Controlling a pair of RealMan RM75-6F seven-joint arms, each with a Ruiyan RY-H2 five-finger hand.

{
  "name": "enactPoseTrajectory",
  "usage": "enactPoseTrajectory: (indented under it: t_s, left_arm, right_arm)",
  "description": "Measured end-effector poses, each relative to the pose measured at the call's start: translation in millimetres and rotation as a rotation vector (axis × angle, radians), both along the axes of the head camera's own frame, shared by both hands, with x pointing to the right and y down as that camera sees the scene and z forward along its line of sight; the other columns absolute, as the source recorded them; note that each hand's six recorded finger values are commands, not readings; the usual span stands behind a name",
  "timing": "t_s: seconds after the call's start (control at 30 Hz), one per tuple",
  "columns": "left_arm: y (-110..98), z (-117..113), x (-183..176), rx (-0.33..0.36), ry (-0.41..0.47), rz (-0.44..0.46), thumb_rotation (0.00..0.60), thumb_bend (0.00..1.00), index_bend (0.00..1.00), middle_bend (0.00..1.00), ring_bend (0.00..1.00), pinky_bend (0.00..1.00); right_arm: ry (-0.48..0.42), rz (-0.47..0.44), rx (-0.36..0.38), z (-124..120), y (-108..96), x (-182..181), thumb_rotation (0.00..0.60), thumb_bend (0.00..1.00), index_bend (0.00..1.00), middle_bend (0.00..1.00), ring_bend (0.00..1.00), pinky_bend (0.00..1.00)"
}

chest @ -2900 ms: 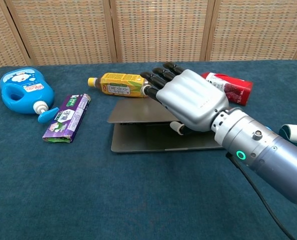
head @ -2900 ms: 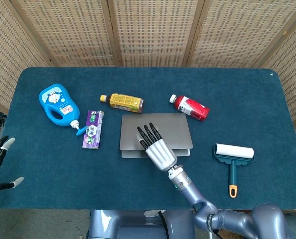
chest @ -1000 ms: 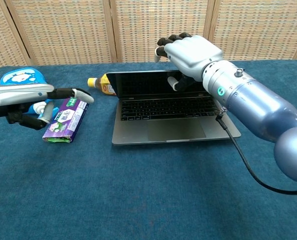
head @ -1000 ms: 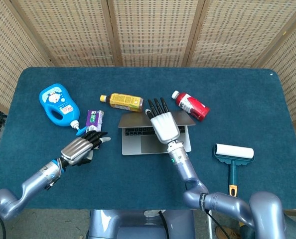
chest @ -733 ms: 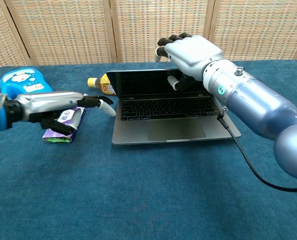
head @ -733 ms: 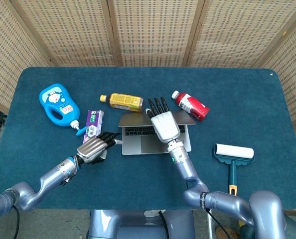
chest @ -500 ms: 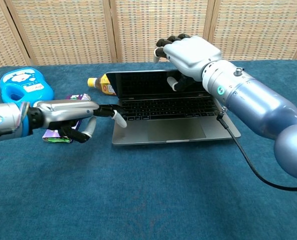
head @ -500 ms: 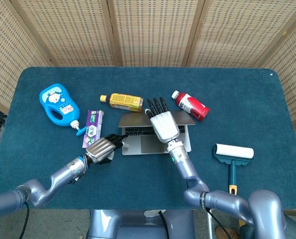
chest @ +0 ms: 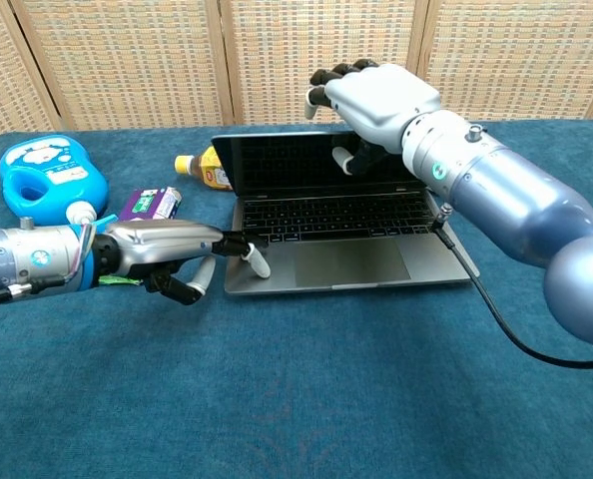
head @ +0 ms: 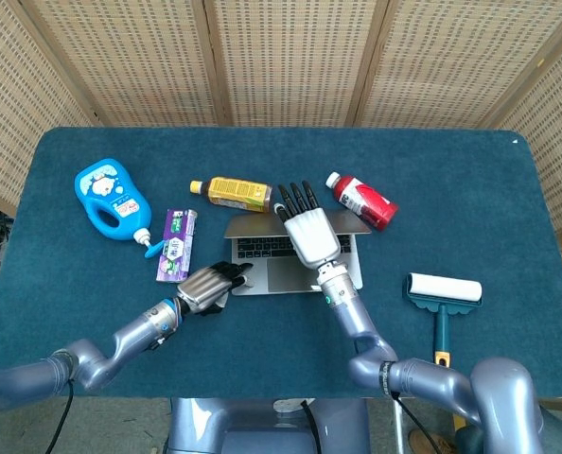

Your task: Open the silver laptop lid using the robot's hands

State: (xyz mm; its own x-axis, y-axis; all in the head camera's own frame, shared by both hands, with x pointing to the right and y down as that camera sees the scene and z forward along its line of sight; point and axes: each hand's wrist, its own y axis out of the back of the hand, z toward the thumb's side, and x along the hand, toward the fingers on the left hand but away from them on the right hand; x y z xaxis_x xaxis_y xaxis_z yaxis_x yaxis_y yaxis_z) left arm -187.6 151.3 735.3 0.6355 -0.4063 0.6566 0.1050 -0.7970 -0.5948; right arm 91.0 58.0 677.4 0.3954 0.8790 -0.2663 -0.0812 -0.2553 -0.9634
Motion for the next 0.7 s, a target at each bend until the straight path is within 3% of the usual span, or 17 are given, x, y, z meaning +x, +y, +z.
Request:
enactPoseTrajectory:
  t_s: [0.3,0.7]
  left_arm:
    - [1.4,6.7,5.9,0.009,-0.015,0.012,0.600,1.00,0.20,0.03,0.12,0.12]
    - [0.8,11.8,2.1,-0.004,-0.054,0.015,0.600,1.00,0.20,0.03,0.12,0.12]
  right_arm:
    - [0.006,0.001,0.017,-4.9,-7.9,2.9,0.600,0.64,0.27,0.13,0.05,0.05]
    - [0.055,0.053,0.073,-9.7,-37.0,23.2,0.600,0.64,0.27,0.14,0.05,0.05]
